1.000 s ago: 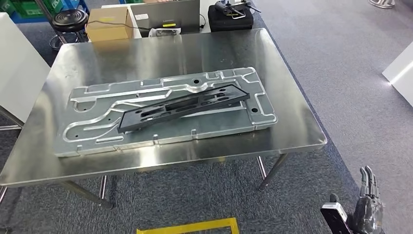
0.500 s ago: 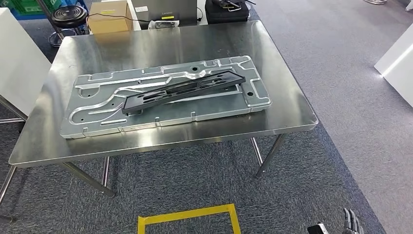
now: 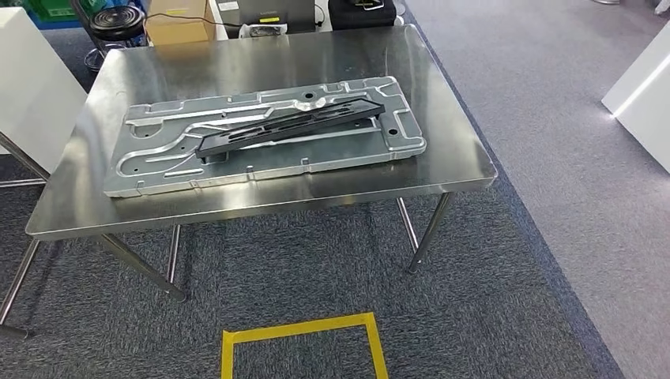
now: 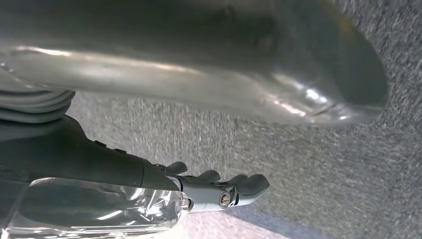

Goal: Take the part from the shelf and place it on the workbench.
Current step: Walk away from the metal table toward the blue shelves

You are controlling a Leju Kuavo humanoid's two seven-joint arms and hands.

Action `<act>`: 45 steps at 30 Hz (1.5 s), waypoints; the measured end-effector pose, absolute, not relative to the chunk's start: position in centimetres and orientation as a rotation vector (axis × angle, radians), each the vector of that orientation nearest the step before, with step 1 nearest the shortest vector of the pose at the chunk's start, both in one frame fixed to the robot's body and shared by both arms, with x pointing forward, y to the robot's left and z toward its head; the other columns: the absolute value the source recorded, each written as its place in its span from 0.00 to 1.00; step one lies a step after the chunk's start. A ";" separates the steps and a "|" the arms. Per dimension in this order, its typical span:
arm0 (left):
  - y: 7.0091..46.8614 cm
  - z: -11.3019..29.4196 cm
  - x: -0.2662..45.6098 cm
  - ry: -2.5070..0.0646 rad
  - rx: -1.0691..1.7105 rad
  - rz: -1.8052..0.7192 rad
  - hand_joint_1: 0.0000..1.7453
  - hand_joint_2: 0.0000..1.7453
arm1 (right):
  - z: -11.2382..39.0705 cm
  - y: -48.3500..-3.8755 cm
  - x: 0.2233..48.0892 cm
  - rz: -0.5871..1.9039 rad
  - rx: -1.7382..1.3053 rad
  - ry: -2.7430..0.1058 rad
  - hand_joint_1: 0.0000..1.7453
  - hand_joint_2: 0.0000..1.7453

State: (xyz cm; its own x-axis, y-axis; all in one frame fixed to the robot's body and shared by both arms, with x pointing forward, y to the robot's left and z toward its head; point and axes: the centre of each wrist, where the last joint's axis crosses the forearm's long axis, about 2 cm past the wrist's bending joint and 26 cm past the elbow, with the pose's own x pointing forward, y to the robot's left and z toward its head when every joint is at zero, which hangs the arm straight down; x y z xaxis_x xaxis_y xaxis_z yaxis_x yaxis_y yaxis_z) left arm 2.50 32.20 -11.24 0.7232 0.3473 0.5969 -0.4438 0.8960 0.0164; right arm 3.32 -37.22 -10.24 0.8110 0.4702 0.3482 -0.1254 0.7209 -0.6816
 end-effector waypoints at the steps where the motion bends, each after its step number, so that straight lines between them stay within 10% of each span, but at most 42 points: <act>1: 32.2 -11.2 2.5 -0.625 0.162 0.439 0.00 0.00 | -10.3 -37.0 3.3 0.344 -0.674 -0.523 0.00 0.00; 45: 29.6 -11.3 3.2 -0.495 0.014 0.223 0.00 0.00 | -11.2 -29.8 3.5 -0.092 -0.138 -0.061 0.00 0.00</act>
